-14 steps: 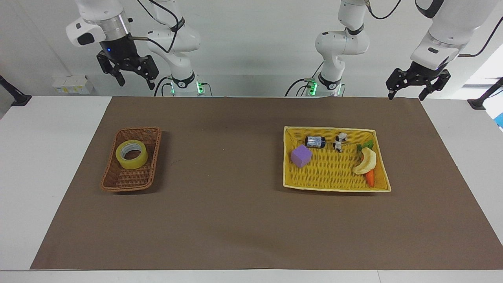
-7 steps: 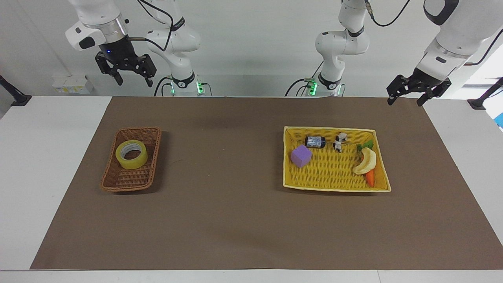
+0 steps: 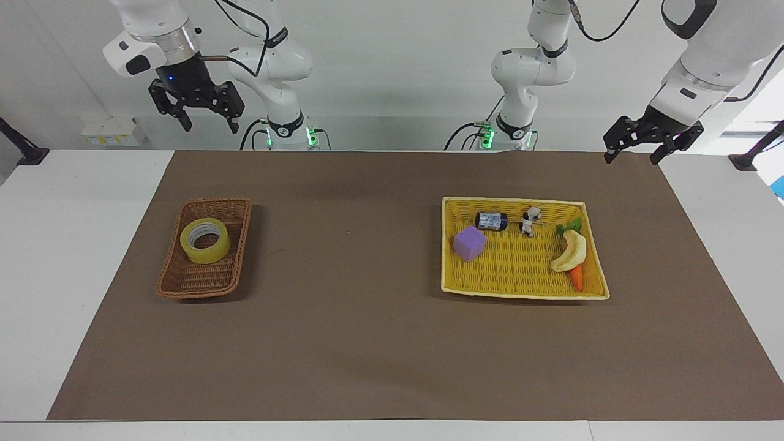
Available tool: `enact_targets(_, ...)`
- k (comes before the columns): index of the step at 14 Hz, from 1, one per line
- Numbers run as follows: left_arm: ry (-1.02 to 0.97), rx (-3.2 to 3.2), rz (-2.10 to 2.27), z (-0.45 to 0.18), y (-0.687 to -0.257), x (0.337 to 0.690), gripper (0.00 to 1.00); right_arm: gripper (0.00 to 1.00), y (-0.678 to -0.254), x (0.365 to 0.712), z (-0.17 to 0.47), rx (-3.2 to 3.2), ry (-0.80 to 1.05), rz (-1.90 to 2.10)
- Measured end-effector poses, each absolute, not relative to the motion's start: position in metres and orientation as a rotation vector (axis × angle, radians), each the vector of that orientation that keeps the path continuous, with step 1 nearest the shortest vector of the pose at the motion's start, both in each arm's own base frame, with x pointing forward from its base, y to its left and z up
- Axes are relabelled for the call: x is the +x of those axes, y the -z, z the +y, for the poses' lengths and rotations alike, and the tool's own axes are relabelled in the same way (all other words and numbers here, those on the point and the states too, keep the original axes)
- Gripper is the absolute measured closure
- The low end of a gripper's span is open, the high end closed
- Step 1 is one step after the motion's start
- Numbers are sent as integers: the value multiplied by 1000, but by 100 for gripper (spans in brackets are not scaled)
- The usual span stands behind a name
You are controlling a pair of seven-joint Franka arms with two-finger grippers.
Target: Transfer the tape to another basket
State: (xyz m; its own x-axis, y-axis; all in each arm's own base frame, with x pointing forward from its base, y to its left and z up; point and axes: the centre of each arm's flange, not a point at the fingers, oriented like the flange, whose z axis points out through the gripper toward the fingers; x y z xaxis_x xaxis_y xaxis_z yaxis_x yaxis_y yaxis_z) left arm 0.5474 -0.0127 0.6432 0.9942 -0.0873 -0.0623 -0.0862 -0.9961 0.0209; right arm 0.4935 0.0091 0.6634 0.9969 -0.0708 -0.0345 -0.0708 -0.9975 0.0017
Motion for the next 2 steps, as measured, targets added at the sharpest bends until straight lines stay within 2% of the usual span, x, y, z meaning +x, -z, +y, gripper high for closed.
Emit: enact_targets(2,90,3119,-137,-13,-646,546,0,0,-663,494,9,3139,54,-111)
